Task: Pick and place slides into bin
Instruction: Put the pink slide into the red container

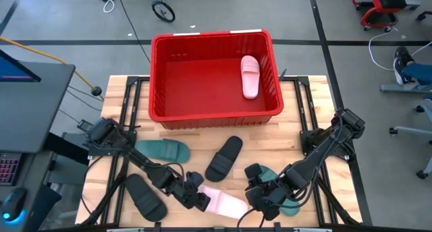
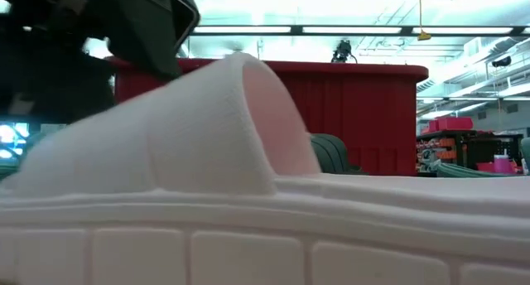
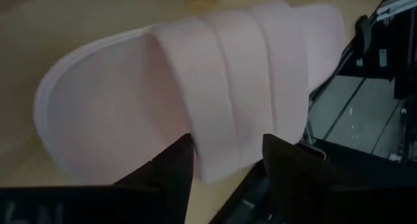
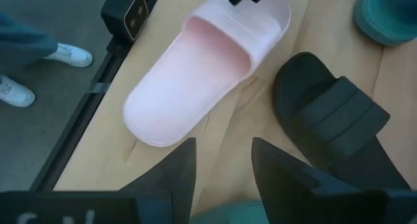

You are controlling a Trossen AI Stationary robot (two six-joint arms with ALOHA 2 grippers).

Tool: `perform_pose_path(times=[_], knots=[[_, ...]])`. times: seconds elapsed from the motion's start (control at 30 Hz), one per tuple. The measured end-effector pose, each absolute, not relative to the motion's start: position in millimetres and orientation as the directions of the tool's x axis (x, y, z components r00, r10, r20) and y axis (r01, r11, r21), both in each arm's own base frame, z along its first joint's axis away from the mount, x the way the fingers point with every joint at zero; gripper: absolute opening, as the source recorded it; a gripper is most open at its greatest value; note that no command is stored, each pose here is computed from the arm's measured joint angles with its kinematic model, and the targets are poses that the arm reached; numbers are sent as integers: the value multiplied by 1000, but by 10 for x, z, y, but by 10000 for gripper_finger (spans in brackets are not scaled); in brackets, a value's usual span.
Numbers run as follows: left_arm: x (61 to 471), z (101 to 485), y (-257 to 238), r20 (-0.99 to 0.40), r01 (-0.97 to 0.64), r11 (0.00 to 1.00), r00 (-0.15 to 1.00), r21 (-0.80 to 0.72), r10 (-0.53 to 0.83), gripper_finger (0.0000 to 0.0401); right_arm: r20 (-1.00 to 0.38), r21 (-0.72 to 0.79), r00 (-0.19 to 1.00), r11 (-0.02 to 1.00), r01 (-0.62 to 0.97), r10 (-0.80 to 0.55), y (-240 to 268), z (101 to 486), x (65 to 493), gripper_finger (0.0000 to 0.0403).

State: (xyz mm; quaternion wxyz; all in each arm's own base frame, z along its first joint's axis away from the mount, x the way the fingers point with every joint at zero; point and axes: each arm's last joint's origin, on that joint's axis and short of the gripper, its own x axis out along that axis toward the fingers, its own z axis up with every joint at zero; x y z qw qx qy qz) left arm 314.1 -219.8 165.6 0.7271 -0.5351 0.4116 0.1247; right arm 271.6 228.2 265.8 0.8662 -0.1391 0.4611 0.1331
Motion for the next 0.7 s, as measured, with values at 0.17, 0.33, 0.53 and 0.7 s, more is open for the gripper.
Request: perform_pose_path(times=[0.17, 0.33, 0.53, 0.7], knots=[[3195, 1652, -2120, -733, -617, 412, 635, -671, -244, 161, -836, -119, 539, 926, -360, 102, 2283, 2657, 2715, 153], [3251, 1654, -2037, -732, -582, 474, 639, -661, -235, 70, -836, -119, 539, 926, -359, 102, 2282, 2657, 2715, 153], [3340, 1702, -1964, -697, -537, 462, 643, -706, -319, 11, -836, -128, 538, 915, -383, 108, 2323, 2657, 2679, 153], [3354, 1963, -1910, -612, -453, 439, 708, -776, -352, 5, -833, -161, 535, 860, -484, 145, 2485, 2659, 2540, 153]])
